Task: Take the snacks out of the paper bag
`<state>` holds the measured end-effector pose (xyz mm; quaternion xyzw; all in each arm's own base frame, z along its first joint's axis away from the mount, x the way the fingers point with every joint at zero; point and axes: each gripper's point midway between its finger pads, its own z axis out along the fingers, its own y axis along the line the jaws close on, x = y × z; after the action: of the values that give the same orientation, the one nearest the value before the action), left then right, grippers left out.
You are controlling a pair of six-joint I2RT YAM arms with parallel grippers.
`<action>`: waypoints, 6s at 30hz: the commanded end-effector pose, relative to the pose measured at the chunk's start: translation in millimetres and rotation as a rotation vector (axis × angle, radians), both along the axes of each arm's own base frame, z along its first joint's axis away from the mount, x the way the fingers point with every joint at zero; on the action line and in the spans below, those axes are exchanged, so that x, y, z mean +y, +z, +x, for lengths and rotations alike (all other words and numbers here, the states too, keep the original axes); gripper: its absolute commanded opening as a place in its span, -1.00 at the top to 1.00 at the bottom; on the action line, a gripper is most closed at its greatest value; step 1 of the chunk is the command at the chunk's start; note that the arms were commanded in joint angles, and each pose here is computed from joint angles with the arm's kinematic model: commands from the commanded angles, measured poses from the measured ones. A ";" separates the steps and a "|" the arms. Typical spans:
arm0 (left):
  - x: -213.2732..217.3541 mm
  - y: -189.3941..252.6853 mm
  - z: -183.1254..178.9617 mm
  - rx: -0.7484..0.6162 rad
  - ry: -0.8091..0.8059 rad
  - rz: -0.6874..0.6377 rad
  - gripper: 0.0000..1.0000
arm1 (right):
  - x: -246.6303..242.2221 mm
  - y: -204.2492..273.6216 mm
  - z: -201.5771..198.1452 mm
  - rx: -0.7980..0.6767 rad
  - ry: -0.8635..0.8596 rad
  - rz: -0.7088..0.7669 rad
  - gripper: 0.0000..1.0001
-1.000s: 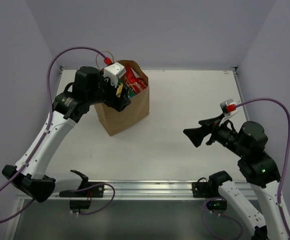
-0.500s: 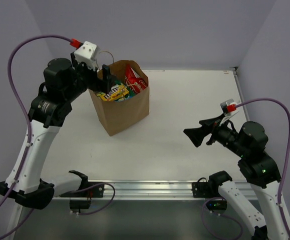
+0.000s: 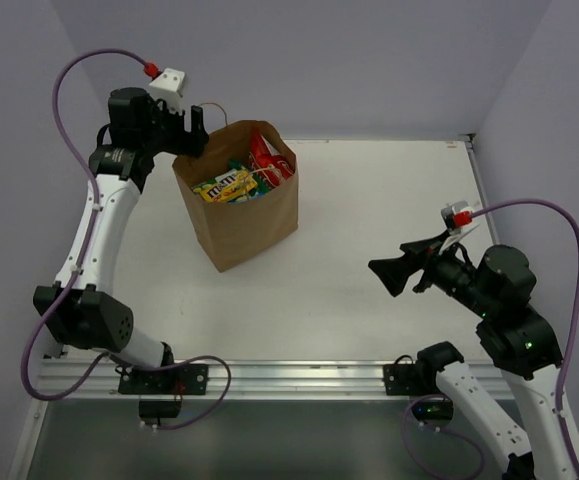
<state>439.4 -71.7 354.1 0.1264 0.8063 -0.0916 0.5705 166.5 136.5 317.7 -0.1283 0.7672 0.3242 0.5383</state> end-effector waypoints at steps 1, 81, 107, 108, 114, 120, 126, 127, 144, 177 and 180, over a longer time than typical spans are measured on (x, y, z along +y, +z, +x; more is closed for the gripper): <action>0.1 11.2 15.4 -0.055 -0.075 0.042 -0.61 | -1.4 1.5 2.4 -0.011 -0.004 -0.018 -0.98; -59.6 22.3 -115.4 -0.162 -0.274 0.070 1.00 | 228.3 17.4 97.1 0.085 0.231 -0.175 -0.67; -54.7 17.2 -115.3 -0.143 -0.112 -0.135 1.00 | 300.0 -80.4 109.7 0.425 0.090 -0.097 -0.63; -55.1 16.8 -114.9 -0.144 -0.113 -0.135 1.00 | 301.3 -84.8 112.3 0.430 0.078 -0.104 -0.63; -44.0 17.1 -108.9 -0.169 -0.064 -0.085 1.00 | 310.6 -91.0 133.2 0.394 0.045 -0.108 -0.55; -34.0 36.5 -98.4 -0.233 -0.036 0.001 1.00 | 312.3 -70.2 148.0 0.313 0.060 -0.104 -0.15; -31.6 44.9 -99.6 -0.270 -0.048 0.043 1.00 | 298.2 -47.4 146.2 0.235 0.063 -0.115 0.60; -31.0 42.2 -100.2 -0.266 -0.047 0.048 1.00 | 295.7 -43.4 145.1 0.222 0.066 -0.115 0.67; -19.9 33.4 -93.7 -0.285 0.003 0.098 1.00 | 136.5 87.2 140.1 -0.021 -0.110 0.014 0.96; -53.1 12.2 -97.0 -0.353 -0.232 0.164 1.00 | 68.5 -108.1 206.8 0.342 -0.231 -0.238 -0.89; -53.6 10.2 -99.8 -0.342 -0.238 0.158 1.00 | 85.5 -64.1 179.8 0.184 -0.116 -0.275 -0.89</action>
<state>343.8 -122.8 336.3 0.2793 0.7170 -0.0693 0.6350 365.4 210.1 200.5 -0.0411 0.8929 0.1999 0.4014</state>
